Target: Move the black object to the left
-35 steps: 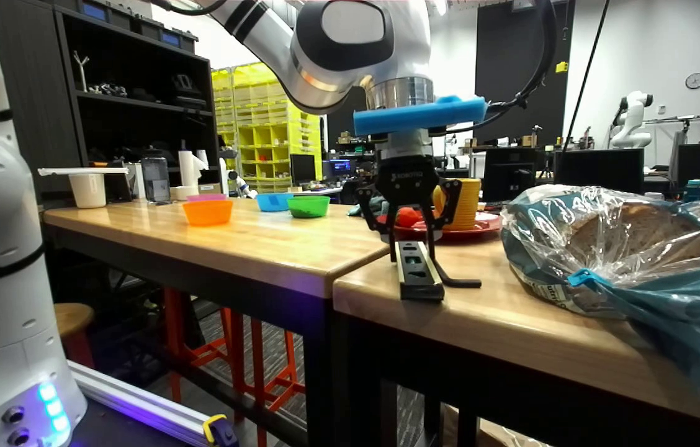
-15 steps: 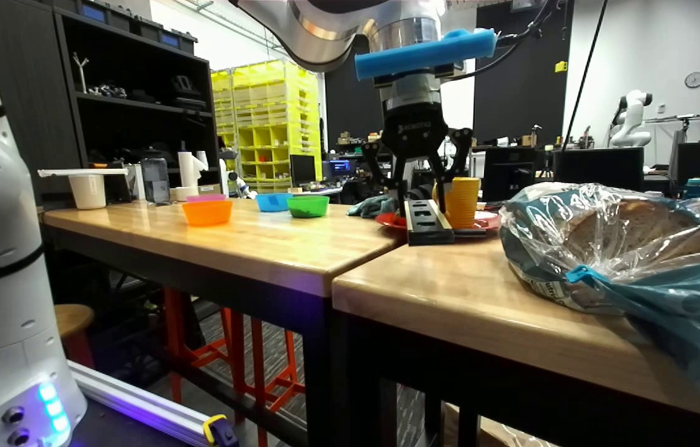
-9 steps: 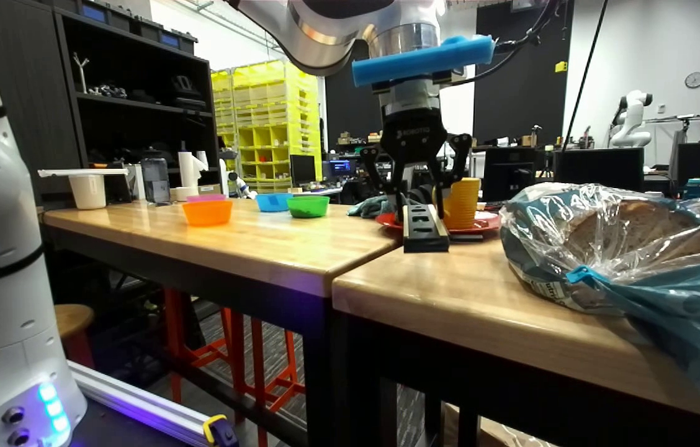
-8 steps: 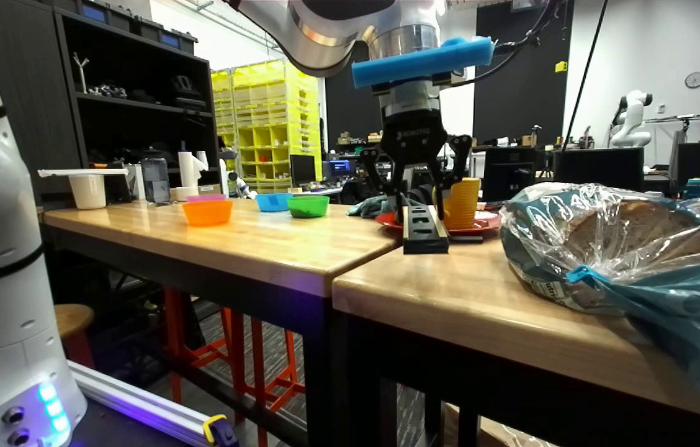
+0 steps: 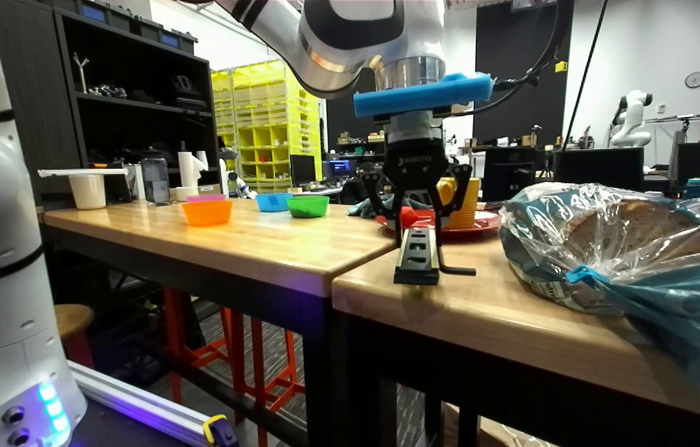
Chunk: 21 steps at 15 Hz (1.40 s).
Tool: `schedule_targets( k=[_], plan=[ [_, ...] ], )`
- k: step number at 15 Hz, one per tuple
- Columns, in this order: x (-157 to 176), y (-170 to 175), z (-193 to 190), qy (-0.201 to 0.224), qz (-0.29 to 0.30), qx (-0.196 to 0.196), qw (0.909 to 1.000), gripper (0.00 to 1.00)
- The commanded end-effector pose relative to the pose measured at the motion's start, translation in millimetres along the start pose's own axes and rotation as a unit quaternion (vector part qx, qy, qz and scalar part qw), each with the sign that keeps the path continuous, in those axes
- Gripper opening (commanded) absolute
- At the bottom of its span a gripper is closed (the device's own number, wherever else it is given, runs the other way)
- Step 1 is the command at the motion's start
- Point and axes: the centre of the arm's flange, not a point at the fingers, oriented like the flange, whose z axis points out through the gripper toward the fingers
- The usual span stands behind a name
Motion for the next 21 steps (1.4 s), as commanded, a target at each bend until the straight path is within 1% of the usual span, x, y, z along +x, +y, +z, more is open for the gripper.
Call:
schedule_targets(
  k=[1, 2, 3, 4, 6, 7, 8, 9, 10, 11, 12, 13, 14, 15, 16, 17, 19, 21],
  plan=[
    [0.0, 0.8, 6.1, 0.004, 0.013, 0.002, 0.9999, 0.39],
    [1.1, 0.6, 7.9, 0.003, 0.014, 0.003, 0.9999, 0.58],
    [1.8, 0.6, 8.8, 0.002, 0.015, 0.004, 0.9999, 0.73],
    [2.4, 0.5, 9.4, 0.002, 0.015, 0.004, 0.9999, 0.77],
    [3.7, -0.1, 8.8, 0.001, 0.015, 0.002, 0.9999, 0.89],
    [4.2, -0.5, 8.3, 0.002, 0.015, 0.002, 0.9999, 0.45],
    [4.4, -0.9, 7.6, 0.003, 0.015, 0.001, 0.9999, 0.51],
    [4.7, -1.0, 7.5, 0.003, 0.015, 0.001, 0.9999, 0.51],
    [4.8, -0.7, 7.3, 0.003, 0.016, 0.001, 0.9999, 0.45],
    [4.8, -0.2, 7.5, 0.002, 0.017, 0.001, 0.9999, 0.71],
    [4.5, 0.1, 7.7, 0.002, 0.019, 0.002, 0.9998, 0.84],
    [4.2, 0.3, 8.4, 0.002, 0.02, 0.002, 0.9998, 0.75],
    [3.8, 0.2, 8.9, 0.001, 0.019, 0.003, 0.9998, 0.74],
    [3.7, 0.1, 9.5, 0.001, 0.02, 0.002, 0.9998, 0.95],
    [3.7, 0.1, 9.4, 0.001, 0.02, 0.002, 0.9998, 0.96],
    [4.0, 0.5, 9.4, 0.0, 0.022, 0.003, 0.9998, 0.93],
    [4.0, 0.9, 10.6, -0.001, 0.024, 0.004, 0.9997, 1.0],
    [4.0, 0.7, 11.9, -0.002, 0.027, 0.006, 0.9996, 1.0]
  ],
)
